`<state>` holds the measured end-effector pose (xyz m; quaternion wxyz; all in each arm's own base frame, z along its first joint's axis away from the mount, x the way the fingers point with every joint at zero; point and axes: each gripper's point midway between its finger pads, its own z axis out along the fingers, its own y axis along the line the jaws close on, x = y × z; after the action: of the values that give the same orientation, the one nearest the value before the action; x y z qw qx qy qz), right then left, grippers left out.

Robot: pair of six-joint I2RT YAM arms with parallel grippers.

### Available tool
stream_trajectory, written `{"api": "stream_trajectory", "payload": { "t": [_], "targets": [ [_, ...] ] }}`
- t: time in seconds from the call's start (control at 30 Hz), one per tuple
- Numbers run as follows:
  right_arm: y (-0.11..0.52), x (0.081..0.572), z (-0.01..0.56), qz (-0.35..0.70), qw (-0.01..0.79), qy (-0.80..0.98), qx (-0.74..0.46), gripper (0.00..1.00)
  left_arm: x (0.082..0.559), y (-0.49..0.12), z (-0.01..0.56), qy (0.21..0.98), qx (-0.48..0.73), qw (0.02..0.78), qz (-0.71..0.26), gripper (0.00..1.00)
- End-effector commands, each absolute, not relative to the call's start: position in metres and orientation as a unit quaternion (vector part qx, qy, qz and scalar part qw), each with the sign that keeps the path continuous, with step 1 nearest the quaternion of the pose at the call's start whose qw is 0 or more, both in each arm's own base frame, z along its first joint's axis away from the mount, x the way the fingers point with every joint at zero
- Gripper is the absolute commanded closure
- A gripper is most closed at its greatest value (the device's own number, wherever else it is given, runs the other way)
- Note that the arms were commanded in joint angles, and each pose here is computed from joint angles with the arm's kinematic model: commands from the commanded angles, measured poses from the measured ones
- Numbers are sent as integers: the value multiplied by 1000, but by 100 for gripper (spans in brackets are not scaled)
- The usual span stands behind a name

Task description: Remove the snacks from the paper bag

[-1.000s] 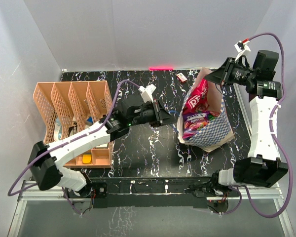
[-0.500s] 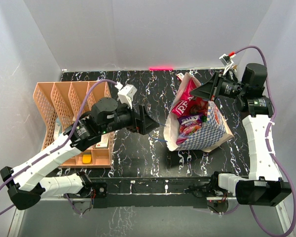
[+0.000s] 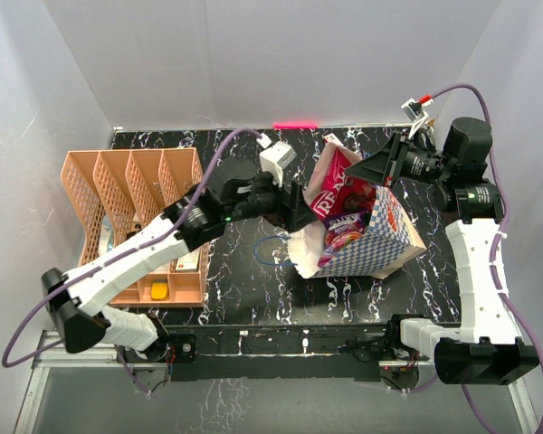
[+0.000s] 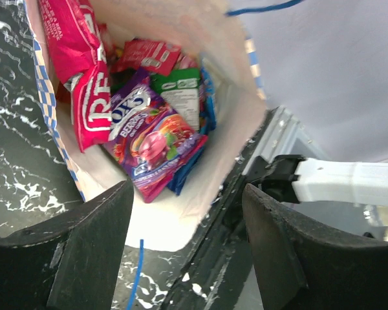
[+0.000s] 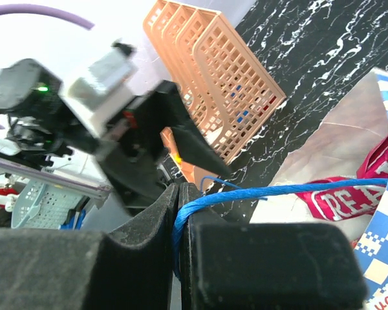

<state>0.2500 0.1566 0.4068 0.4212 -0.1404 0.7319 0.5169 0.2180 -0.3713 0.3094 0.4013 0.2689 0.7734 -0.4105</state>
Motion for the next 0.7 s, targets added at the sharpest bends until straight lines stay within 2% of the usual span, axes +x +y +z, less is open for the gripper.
{"api": "stream_trajectory", "payload": {
  "t": [0.0,0.13,0.2,0.33,0.37,0.47,0.57,0.67],
  "targets": [
    [166,214,436,538,439,694,-191,92,234,-372,321,764,255,448,-389,32],
    [167,209,422,539,422,702,-196,92,235,-344,306,782,217,462,-358,20],
    [166,208,416,534,421,705,-199,92,233,-332,295,801,199,452,-339,18],
    [165,210,416,531,425,706,-199,92,227,-343,278,801,220,429,-355,25],
    [166,210,419,531,426,705,-199,92,228,-348,275,801,225,427,-355,32],
    [165,211,425,528,432,704,-198,92,234,-365,273,797,243,434,-342,41],
    [164,214,427,524,436,707,-188,92,244,-380,263,798,251,446,-317,43],
    [162,216,424,517,437,714,-178,92,261,-387,253,806,246,461,-280,38]
  ]
}}
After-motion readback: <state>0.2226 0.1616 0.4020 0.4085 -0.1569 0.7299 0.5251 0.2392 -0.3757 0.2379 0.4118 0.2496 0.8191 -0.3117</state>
